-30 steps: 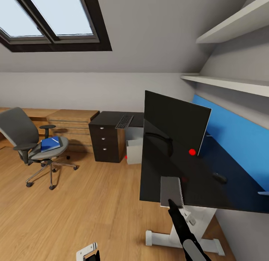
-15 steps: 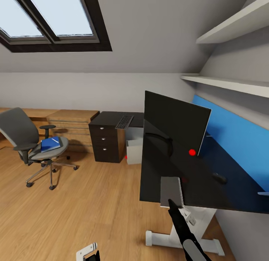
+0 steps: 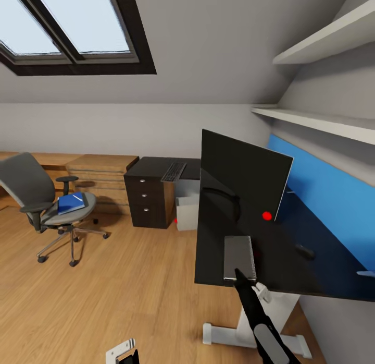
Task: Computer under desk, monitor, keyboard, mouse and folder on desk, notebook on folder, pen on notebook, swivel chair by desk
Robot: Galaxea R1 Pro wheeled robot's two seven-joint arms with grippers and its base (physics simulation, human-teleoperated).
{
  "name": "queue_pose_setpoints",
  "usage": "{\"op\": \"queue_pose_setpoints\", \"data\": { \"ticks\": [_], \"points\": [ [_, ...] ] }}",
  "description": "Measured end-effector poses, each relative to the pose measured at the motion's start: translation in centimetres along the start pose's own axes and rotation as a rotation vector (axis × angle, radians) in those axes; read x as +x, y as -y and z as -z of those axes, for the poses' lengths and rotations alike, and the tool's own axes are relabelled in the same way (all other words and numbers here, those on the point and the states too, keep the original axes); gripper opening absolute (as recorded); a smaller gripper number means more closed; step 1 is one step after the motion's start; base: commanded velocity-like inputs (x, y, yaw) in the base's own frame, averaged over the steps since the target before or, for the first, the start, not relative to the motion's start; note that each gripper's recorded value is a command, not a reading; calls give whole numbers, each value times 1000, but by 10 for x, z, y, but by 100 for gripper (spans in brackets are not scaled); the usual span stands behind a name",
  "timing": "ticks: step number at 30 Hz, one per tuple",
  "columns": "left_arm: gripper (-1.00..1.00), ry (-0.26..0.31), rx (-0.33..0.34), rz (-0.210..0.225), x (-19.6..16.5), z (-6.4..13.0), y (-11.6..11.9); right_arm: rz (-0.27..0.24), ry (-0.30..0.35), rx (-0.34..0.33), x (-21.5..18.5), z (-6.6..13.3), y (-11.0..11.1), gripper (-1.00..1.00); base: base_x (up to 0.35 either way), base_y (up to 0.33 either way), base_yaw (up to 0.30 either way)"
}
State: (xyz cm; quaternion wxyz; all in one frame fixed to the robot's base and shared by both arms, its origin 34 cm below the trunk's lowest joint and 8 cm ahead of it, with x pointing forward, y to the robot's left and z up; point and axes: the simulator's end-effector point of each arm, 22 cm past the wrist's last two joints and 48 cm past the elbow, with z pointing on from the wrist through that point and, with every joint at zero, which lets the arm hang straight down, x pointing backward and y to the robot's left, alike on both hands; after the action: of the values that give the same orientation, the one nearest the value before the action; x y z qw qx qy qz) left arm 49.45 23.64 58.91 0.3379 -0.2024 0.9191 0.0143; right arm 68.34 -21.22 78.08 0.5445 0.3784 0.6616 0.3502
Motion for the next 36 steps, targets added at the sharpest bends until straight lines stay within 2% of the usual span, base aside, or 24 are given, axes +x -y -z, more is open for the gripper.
{"op": "queue_pose_setpoints", "data": {
  "ticks": [4,8,12,14,15,16,22,36],
  "points": [
    [100,-1,-1,1,-3,5,0,22,-4,-30,-2,-1,-18,-100,0,0,0],
    [100,-3,-1,0,-6,9,1,89,-72,-82,22,1,-42,-100,0,0,0],
    [100,-3,-1,0,-8,12,1,122,-129,-121,43,5,-58,-100,0,0,0],
    [100,-3,-1,0,-8,12,1,143,-162,-151,56,7,-68,-100,0,0,0],
    [100,-2,-1,0,-8,12,1,174,-207,-193,75,12,-82,-100,0,0,0],
    [100,-2,0,-2,-8,12,2,174,-216,-199,79,13,-84,-100,0,0,0],
    [100,0,1,-4,-9,12,2,175,-224,-203,83,14,-86,-100,0,146,0],
    [100,1,1,-5,-9,12,2,174,-221,-198,86,15,-85,-100,4,293,0]
  ]
}}
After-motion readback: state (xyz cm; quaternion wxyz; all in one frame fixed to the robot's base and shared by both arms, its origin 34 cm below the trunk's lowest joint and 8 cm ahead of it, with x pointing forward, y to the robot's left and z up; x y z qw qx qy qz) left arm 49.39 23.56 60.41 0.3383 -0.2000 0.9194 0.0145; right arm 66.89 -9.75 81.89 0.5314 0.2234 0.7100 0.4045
